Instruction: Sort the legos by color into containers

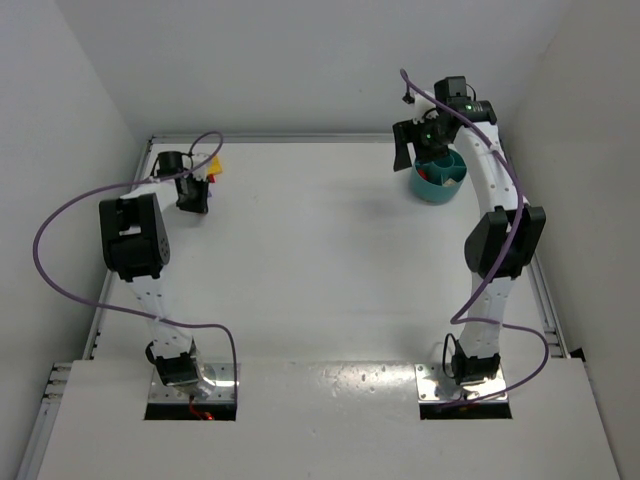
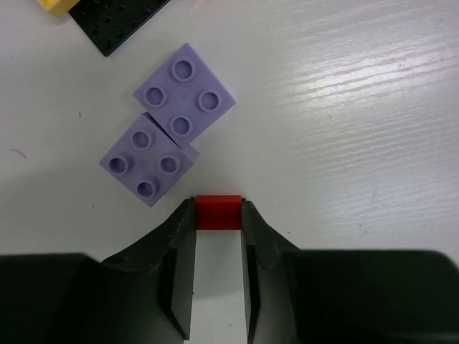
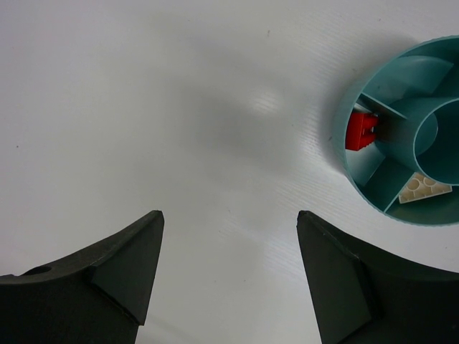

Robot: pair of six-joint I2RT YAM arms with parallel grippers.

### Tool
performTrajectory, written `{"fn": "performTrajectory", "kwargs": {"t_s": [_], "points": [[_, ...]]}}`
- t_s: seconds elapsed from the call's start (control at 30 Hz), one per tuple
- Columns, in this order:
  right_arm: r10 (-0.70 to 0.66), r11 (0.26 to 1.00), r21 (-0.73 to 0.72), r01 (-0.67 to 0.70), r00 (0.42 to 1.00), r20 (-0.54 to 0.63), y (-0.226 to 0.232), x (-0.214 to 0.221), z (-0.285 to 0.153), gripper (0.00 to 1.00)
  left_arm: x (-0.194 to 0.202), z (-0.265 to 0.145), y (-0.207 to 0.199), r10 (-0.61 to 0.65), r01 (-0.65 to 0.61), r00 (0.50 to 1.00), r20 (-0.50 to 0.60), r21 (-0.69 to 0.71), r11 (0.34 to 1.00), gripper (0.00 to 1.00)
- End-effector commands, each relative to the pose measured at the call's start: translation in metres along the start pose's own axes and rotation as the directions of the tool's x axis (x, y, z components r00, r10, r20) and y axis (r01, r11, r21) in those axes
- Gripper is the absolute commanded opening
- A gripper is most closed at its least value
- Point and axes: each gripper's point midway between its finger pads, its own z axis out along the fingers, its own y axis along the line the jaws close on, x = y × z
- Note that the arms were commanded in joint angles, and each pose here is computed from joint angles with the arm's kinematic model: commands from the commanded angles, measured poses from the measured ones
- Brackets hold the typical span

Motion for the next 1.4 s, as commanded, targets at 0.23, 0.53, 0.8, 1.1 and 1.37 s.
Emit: {"fn": "performTrajectory", "kwargs": {"t_s": [0.23, 0.53, 0.8, 1.1, 1.37], "points": [[0.064, 0.973, -0.225, -0.054, 0.997, 0.038, 0.052, 0.001, 0.004, 0.73, 0.043, -0.01, -0.031, -0.035, 0.051, 0.994, -0.107, 0.154, 0.987, 0.16], [0.295, 0.601, -0.744, -0.291, 0.947, -0.132, 0.152, 0.038, 0.002, 0.7, -0.015, -0.137, -0.159, -0.03, -0.112, 0.976, 0.216, 0.612, 0.783, 0.16], [0.321, 0.37, -0.83, -0.419, 0.895, -0.309, 0.21, 0.041, -0.011, 0.68, -0.029, -0.212, -0.239, -0.028, -0.22, 0.95, 0.312, 0.727, 0.65, 0.16], [0.221, 0.215, -0.86, -0.463, 0.881, -0.419, 0.257, 0.04, -0.033, 0.71, -0.015, -0.249, -0.29, 0.051, -0.402, 0.892, 0.448, 0.739, 0.541, 0.15], [0.179, 0.184, -0.811, -0.555, 0.831, -0.527, 0.284, 0.056, -0.026, 0.73, -0.019, -0.275, -0.307, 0.034, -0.509, 0.804, 0.594, 0.657, 0.556, 0.14]]}}
